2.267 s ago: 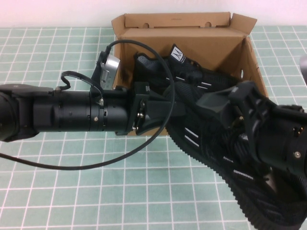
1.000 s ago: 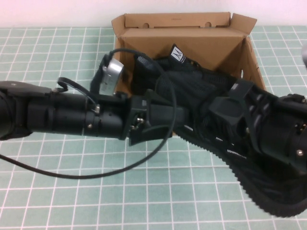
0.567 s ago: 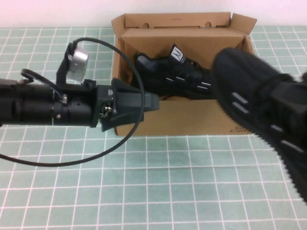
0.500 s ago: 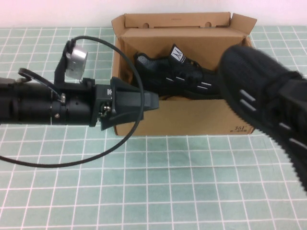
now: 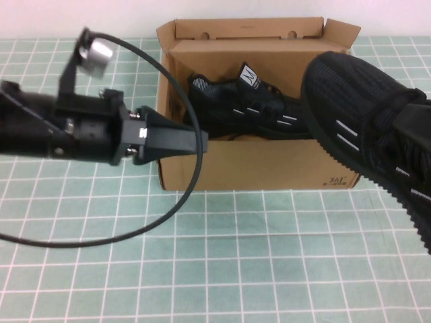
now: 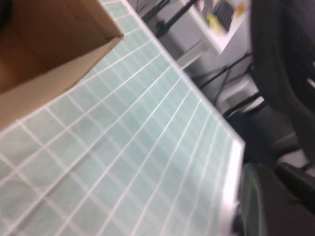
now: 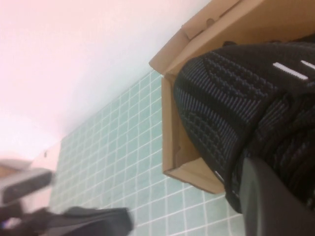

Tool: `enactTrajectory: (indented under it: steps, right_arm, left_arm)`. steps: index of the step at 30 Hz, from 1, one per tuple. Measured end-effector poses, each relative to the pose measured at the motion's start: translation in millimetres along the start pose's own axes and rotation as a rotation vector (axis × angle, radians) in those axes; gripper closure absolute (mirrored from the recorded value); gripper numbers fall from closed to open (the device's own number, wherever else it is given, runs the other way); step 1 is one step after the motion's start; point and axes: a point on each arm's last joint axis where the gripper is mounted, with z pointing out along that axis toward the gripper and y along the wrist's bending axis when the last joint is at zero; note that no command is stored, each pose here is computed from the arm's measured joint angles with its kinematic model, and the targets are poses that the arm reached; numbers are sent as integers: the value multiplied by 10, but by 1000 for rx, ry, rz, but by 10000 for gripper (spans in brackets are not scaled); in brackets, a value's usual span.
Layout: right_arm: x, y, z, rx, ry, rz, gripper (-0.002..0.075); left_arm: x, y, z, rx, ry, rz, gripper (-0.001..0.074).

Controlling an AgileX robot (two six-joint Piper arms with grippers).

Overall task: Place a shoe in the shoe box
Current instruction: Place the shoe in the shoe box

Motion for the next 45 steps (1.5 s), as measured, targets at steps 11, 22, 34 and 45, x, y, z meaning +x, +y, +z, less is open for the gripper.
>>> enactTrajectory:
  steps: [11,22,34,45]
  right_arm:
    - [-8,-3,21,11,-18,-249,725]
    - [-38,157,128,164,100,-679,725]
    - [-292,300,508,176,257,-683,725]
    - [-540,225,1103,-114,434,-658,726]
  left_arm:
    - [9,-668,-621,-474,-40,311,735]
    - [146,-948,-838,-569,-74,336,735]
    - [175,-952,-831,-556,-55,288,735]
    - [206,-945,-865,-597,-41,267,735]
